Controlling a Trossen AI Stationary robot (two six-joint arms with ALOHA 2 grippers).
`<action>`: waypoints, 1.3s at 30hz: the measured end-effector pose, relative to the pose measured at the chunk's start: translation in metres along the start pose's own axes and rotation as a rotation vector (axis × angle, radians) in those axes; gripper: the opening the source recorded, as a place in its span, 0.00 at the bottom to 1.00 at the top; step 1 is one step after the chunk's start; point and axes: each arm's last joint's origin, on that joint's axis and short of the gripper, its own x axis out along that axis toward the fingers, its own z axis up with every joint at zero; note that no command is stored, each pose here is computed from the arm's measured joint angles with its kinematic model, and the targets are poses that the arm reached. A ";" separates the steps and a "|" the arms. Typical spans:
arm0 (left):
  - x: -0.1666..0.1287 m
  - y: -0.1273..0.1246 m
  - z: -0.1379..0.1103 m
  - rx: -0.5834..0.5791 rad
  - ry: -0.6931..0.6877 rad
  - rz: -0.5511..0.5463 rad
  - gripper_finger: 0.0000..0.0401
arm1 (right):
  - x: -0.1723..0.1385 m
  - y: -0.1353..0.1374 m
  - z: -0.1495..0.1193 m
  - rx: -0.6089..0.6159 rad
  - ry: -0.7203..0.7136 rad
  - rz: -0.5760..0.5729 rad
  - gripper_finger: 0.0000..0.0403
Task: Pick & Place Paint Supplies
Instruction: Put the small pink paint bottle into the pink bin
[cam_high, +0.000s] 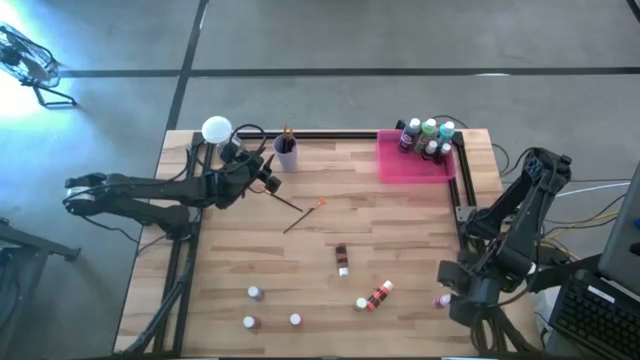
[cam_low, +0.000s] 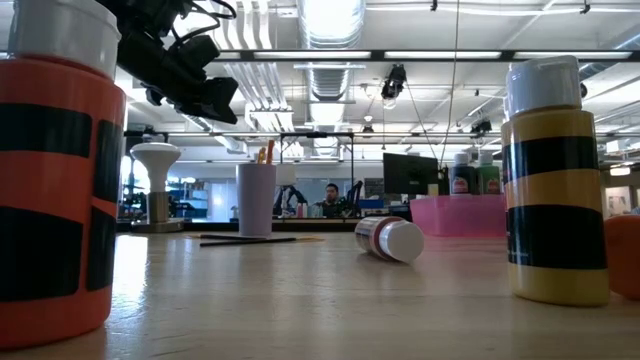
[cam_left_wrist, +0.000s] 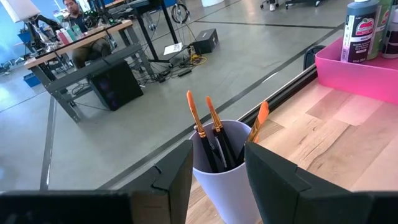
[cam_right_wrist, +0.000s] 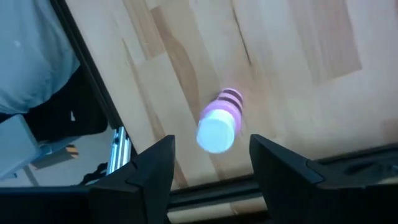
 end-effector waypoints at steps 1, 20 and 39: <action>0.000 0.000 0.000 0.000 0.000 0.000 0.38 | 0.003 -0.001 0.000 0.001 0.000 0.002 0.49; 0.000 0.000 0.000 0.000 0.000 0.000 0.38 | 0.022 -0.008 -0.004 0.004 0.007 -0.020 0.51; 0.000 0.000 0.000 0.000 0.000 0.000 0.38 | 0.048 -0.013 -0.011 0.039 0.009 0.039 0.46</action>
